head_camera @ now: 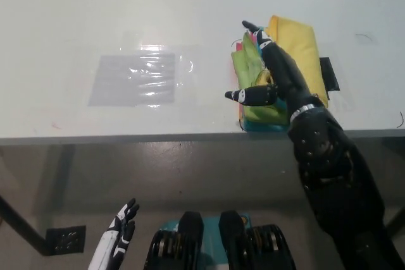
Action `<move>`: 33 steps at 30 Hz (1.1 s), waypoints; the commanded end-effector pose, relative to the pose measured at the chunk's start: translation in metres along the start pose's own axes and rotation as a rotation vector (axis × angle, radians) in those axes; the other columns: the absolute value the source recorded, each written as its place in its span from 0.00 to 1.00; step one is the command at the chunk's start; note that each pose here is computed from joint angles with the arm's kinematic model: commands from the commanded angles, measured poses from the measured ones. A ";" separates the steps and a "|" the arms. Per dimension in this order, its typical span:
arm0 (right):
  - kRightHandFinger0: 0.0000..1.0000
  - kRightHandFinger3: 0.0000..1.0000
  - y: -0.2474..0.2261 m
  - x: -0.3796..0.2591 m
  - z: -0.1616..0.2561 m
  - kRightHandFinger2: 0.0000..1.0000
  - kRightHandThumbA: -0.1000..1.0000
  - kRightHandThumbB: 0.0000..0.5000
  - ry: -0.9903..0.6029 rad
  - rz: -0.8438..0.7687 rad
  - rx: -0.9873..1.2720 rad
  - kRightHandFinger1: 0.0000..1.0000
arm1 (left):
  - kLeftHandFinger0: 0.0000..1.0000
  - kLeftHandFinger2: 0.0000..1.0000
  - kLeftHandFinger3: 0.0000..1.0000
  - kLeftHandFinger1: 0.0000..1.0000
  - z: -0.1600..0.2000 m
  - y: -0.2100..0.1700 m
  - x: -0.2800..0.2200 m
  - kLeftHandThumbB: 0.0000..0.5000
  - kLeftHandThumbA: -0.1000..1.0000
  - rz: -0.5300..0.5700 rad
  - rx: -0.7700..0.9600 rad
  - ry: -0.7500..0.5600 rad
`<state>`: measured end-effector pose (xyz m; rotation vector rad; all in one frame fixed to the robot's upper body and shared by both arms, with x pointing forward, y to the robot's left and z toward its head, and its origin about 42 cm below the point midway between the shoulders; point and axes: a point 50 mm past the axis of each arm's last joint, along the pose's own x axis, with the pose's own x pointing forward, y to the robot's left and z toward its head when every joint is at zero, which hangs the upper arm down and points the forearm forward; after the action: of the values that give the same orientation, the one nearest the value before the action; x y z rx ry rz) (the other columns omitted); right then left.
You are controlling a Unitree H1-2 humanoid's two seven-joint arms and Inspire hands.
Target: A stack of folded microfibre clothes with a single fold is kept infront of the robot. the robot uses its right hand to grab one end of the clothes and pulla it away from the other end to unfold
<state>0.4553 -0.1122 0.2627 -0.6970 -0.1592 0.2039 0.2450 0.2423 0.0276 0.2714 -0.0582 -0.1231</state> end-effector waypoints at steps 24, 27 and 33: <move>1.00 1.00 -0.026 0.016 0.016 1.00 1.00 0.86 0.051 -0.183 -0.258 1.00 | 1.00 1.00 1.00 1.00 0.007 0.009 0.006 1.00 1.00 0.019 0.031 -0.062; 1.00 1.00 -0.037 0.007 0.023 1.00 1.00 0.82 0.026 -0.197 -0.246 1.00 | 1.00 1.00 1.00 1.00 0.005 0.008 0.005 1.00 1.00 0.019 0.033 -0.058; 1.00 1.00 -0.050 -0.001 0.027 1.00 0.98 0.78 0.025 -0.198 -0.191 1.00 | 1.00 1.00 1.00 1.00 0.005 0.008 0.005 1.00 1.00 0.020 0.036 -0.053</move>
<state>0.4581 -0.1277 0.2948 -0.8731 -0.2070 0.0113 0.2477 0.2434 0.0287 0.2909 -0.0626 -0.1260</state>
